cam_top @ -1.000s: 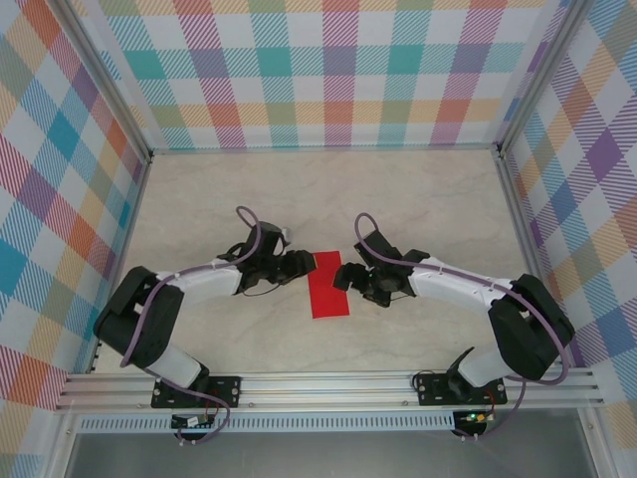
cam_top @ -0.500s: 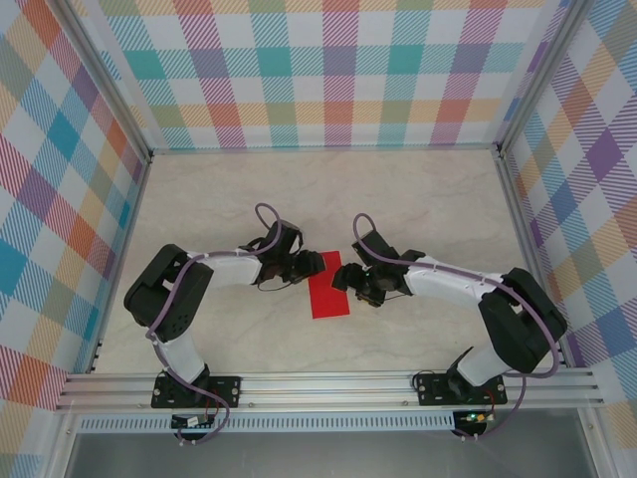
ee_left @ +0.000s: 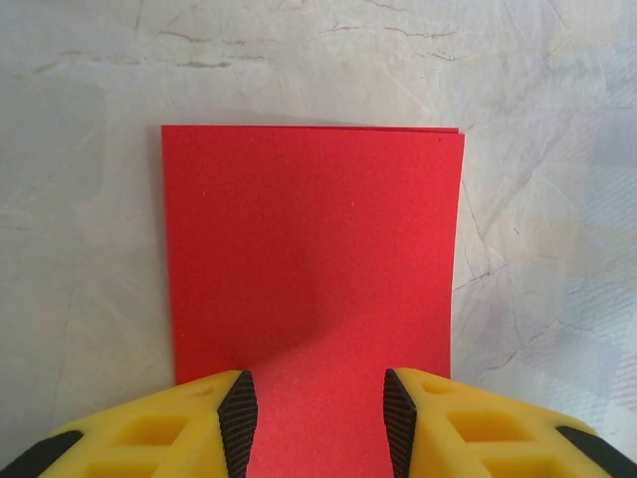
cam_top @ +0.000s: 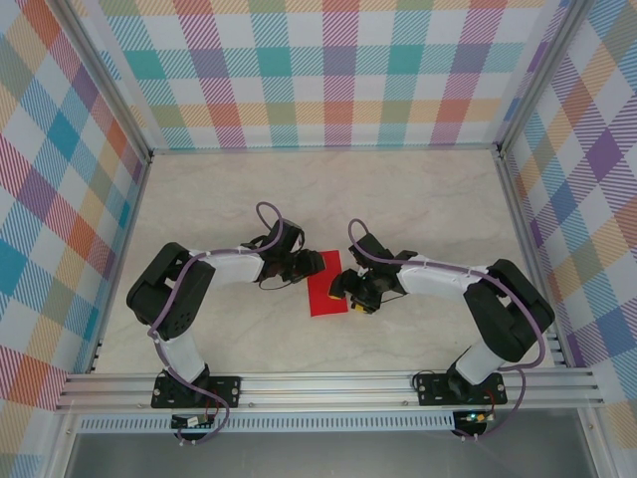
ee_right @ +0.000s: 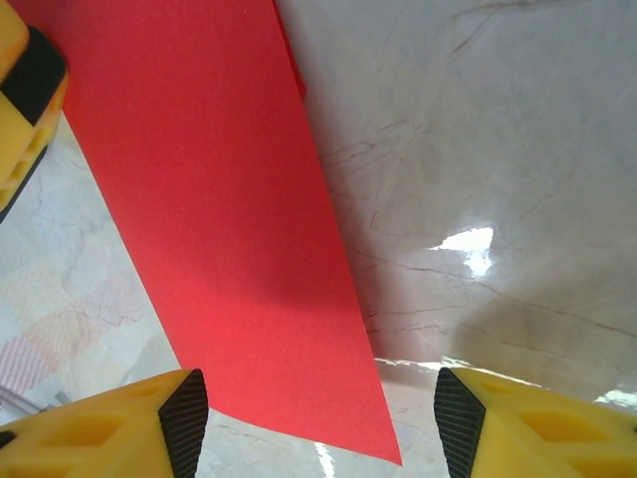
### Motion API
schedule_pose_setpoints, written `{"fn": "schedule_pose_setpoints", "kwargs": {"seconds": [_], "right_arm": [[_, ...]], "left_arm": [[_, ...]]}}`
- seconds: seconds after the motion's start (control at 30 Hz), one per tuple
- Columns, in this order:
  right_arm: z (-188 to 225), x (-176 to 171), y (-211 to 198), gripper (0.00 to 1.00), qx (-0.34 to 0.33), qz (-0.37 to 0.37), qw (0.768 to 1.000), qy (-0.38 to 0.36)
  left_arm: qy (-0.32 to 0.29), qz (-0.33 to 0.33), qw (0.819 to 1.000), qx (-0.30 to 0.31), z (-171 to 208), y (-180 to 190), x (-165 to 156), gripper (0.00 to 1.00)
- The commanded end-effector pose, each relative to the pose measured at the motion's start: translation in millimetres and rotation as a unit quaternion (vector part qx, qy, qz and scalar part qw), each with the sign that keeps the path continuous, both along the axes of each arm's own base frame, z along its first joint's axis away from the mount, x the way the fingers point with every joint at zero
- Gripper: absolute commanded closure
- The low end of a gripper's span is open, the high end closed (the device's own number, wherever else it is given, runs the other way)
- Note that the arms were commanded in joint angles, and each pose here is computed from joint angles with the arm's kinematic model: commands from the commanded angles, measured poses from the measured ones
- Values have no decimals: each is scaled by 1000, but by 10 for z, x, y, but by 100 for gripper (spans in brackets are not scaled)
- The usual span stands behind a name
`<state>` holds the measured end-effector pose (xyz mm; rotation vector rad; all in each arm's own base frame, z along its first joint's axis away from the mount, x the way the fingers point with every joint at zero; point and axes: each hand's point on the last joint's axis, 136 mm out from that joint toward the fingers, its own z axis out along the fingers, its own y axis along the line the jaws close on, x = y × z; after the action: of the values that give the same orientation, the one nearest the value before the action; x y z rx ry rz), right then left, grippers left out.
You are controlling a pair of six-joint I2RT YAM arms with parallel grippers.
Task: Fold a paper plane with a square sheet of paper (pick it up from the middle)
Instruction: Fold the triangle a second time at the center of the table.
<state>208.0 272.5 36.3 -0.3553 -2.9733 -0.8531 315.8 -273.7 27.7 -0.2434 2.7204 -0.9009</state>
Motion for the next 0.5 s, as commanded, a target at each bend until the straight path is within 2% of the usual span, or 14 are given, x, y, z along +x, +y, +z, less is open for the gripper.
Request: {"fn": "schedule_pose_setpoints", "kwargs": {"seconds": [0.0,0.2,0.47], "right_arm": [[54,-31,77,37,23,1,1000,15],[48,-121,134,38,55,0,998,35],[47,-134,100,41,59,-9,998,29]], "left_arm": [[40,17,998,54,-322,187,-135,57],[42,17,998,53,-332,192,-155,57],[42,16,998,54,-327,190,-154,57]]}}
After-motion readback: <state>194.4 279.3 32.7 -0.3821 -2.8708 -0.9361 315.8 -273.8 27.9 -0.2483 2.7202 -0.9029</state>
